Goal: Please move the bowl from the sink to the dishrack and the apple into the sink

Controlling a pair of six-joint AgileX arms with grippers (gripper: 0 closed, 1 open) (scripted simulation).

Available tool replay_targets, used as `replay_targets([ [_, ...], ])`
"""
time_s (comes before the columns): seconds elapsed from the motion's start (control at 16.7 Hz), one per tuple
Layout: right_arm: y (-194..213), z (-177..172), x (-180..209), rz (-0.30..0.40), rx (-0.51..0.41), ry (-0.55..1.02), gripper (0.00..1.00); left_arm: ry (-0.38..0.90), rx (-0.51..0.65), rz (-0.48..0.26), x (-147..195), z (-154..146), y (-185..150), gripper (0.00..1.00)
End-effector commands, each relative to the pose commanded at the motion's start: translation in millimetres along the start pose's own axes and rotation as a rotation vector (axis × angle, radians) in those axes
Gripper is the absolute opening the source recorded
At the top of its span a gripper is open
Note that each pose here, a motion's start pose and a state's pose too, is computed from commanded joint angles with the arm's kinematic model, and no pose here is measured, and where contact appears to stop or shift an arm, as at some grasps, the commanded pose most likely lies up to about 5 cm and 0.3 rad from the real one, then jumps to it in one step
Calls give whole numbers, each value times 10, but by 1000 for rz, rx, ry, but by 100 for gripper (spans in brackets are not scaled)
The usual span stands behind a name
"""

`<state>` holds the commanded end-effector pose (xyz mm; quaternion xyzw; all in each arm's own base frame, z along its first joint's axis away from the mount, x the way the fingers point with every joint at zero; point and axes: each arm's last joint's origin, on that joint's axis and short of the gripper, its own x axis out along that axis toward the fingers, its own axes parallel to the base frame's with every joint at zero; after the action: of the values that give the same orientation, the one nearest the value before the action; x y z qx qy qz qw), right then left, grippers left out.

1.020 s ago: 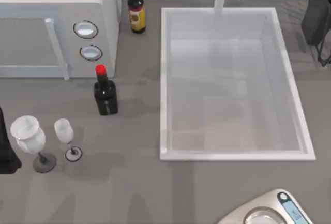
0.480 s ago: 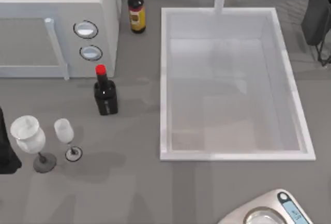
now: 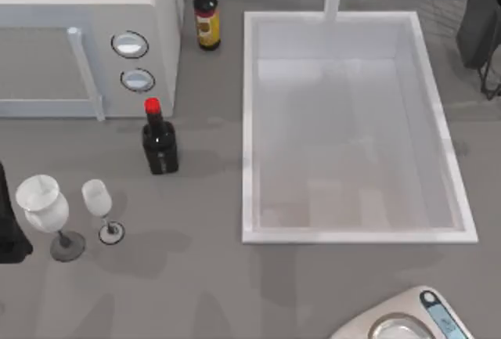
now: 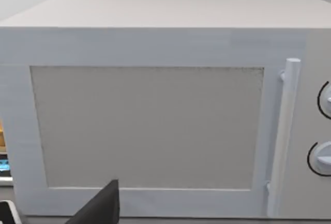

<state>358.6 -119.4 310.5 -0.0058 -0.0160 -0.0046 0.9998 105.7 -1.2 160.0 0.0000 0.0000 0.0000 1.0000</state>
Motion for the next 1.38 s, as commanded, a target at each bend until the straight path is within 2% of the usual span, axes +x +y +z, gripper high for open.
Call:
replay_targets([
  [0.36, 110, -823, 168, 0, 7, 17, 0, 0, 0, 0, 0, 0, 0, 100],
  [0.66, 129, -919, 170, -1, 11, 32, 0, 0, 0, 0, 0, 0, 0, 100],
  [1.38, 129, -919, 170, -1, 11, 32, 90, 0, 0, 0, 0, 0, 0, 100],
])
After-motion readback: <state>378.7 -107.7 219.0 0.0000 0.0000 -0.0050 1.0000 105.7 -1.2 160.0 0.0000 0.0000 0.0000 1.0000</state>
